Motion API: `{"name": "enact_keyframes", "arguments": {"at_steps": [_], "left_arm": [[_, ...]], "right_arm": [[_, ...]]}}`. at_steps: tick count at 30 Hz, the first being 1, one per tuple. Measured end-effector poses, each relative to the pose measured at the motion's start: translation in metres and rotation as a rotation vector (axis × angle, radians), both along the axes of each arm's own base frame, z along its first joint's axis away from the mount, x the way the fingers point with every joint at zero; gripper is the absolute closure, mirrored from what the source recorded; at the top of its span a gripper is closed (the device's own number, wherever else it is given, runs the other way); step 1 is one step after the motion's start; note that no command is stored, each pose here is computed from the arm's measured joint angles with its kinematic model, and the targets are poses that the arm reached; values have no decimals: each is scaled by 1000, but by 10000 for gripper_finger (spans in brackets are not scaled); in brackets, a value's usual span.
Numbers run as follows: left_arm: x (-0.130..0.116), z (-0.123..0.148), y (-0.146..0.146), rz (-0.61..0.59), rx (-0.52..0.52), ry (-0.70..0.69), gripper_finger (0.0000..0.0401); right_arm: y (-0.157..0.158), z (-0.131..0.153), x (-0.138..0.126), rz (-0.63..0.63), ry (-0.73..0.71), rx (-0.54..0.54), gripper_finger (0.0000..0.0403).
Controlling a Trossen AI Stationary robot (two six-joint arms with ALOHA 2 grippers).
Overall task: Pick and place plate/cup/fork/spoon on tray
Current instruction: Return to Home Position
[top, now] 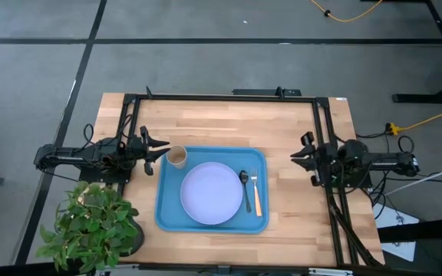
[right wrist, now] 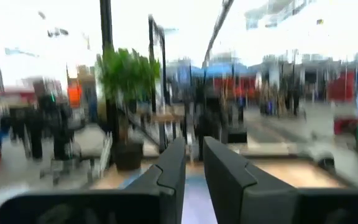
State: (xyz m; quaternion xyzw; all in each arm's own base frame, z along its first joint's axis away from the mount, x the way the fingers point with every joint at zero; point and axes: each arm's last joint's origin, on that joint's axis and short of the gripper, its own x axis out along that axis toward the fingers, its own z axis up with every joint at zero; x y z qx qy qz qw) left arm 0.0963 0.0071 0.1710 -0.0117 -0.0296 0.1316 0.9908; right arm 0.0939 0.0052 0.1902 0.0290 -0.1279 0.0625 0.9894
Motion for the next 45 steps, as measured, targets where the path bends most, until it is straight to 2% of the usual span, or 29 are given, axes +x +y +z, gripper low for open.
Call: {"name": "enact_keyframes", "arguments": {"at_steps": [2, 5, 8, 12, 21, 45], "left_arm": [[0, 0, 0, 0, 0, 1, 300], [0, 0, 0, 0, 0, 1, 300], [0, 0, 0, -1, 0, 1, 300], [0, 0, 0, -1, 0, 1, 300], [0, 0, 0, 0, 0, 0, 300], [0, 0, 0, 0, 0, 0, 300]], "right_arm": [[0, 5, -1, 2, -46, 11, 341], [0, 0, 0, 2, -4, 10, 341], [0, -12, 2, 1, 128, 2, 341], [0, -22, 3, 1, 229, 0, 341], [-1, -22, 4, -46, 237, 4, 341], [-1, -23, 4, -53, 246, 4, 341]]}}
